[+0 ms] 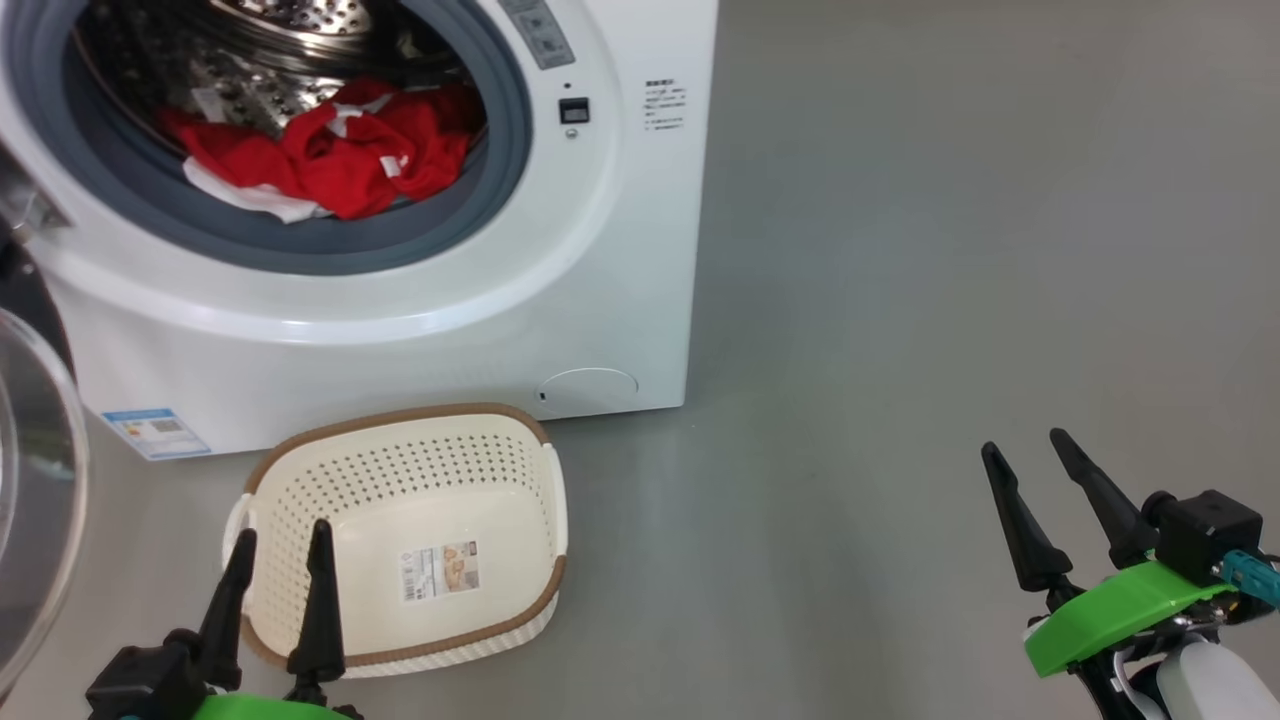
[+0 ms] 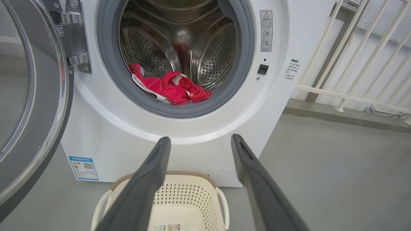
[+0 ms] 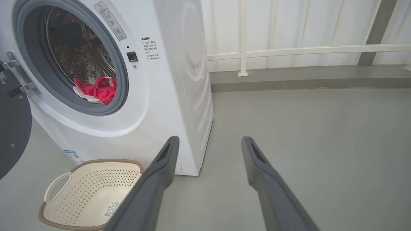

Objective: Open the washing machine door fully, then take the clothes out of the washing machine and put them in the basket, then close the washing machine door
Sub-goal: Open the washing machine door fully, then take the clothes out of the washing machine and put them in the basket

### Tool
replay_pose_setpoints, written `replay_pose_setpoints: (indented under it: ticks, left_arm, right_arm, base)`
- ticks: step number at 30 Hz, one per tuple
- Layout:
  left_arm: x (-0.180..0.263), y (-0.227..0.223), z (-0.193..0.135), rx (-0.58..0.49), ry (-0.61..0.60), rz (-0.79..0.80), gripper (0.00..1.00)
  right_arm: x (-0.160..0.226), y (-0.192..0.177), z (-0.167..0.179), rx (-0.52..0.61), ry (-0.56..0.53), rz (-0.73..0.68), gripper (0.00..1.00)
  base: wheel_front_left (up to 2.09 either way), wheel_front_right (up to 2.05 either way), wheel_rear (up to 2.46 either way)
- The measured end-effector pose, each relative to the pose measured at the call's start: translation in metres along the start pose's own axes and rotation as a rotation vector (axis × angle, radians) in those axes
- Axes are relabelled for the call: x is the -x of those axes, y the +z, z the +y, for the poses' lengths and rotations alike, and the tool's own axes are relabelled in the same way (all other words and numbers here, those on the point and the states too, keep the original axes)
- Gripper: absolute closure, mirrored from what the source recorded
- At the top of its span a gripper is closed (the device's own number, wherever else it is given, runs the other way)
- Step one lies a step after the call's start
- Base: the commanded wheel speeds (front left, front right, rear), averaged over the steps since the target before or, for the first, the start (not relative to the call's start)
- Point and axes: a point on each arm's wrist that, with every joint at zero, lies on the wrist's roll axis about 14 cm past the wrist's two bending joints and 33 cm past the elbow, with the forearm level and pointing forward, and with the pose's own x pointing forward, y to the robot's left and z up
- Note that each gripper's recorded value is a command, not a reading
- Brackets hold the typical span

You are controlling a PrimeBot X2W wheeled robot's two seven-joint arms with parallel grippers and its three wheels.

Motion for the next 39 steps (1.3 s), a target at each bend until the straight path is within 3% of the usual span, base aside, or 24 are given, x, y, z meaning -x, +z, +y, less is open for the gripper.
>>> replay_pose_setpoints:
  ticks: [39]
  left_arm:
    - [0.003,0.005,0.006,-0.002,0.019,-0.014,0.00]
  right_arm:
    - [-0.006,-0.007,0.010,-0.005,0.025,0.016,0.00]
  base:
    - [0.12,-0.16,0.03]
